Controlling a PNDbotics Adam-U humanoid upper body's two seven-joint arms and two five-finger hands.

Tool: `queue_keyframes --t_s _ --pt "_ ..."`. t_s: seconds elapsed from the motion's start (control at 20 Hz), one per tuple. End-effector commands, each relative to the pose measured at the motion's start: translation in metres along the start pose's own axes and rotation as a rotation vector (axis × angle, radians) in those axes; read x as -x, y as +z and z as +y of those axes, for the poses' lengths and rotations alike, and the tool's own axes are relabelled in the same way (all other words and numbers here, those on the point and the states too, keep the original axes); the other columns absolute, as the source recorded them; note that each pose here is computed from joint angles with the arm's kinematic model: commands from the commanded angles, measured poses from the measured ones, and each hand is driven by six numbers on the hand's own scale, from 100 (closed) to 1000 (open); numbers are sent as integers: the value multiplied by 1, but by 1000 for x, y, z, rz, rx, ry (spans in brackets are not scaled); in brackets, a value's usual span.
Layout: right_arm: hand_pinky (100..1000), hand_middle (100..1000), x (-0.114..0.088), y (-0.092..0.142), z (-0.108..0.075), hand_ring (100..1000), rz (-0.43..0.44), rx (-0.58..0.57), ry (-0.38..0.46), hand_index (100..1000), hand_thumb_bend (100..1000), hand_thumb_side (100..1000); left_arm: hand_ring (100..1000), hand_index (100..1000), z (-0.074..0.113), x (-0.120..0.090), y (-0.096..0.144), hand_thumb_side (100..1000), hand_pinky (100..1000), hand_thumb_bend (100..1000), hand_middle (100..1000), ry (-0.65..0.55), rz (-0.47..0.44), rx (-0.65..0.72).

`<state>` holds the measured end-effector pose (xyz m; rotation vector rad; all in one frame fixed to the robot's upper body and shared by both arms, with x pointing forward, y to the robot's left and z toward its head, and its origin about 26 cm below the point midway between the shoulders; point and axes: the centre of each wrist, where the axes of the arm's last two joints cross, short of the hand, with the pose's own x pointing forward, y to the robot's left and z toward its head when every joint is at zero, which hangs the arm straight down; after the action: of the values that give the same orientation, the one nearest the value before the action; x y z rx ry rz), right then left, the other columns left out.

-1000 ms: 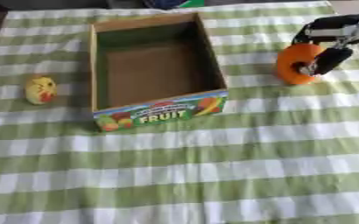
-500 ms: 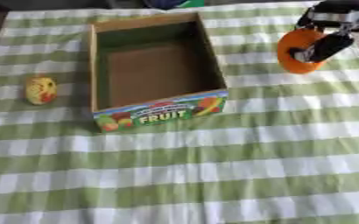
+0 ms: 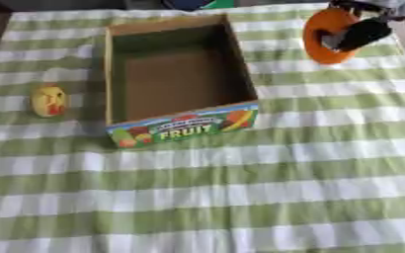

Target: Pick up objects on the table and place them in the box.

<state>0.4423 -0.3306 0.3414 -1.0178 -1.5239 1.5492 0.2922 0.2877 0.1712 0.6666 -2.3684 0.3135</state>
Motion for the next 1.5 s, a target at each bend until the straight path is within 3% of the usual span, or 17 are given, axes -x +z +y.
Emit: queue_keyframes --t_s 0.05,0.45,0.7,1.05,1.5 --pt "578 414 -16 -1 -28 588 -50 69 30 537 100 400 615 795 0 -6 -4 922 607 100 668 10 -26 6" --pt "593 452 -70 -32 -50 611 -213 114 50 586 100 397 616 797 -1 -7 -4 924 605 100 669 15 -19 15" --pt "595 453 -99 -50 -52 609 -288 115 45 589 100 388 616 796 -2 -7 -4 923 600 100 669 20 -17 19" --pt "600 451 -133 -73 -34 609 -359 84 -13 595 100 376 615 796 -5 -8 -4 923 600 100 670 36 -18 23" --pt "604 455 -144 -95 9 612 -365 -12 -64 604 100 366 615 796 -8 -9 -4 925 601 100 671 51 -15 24"
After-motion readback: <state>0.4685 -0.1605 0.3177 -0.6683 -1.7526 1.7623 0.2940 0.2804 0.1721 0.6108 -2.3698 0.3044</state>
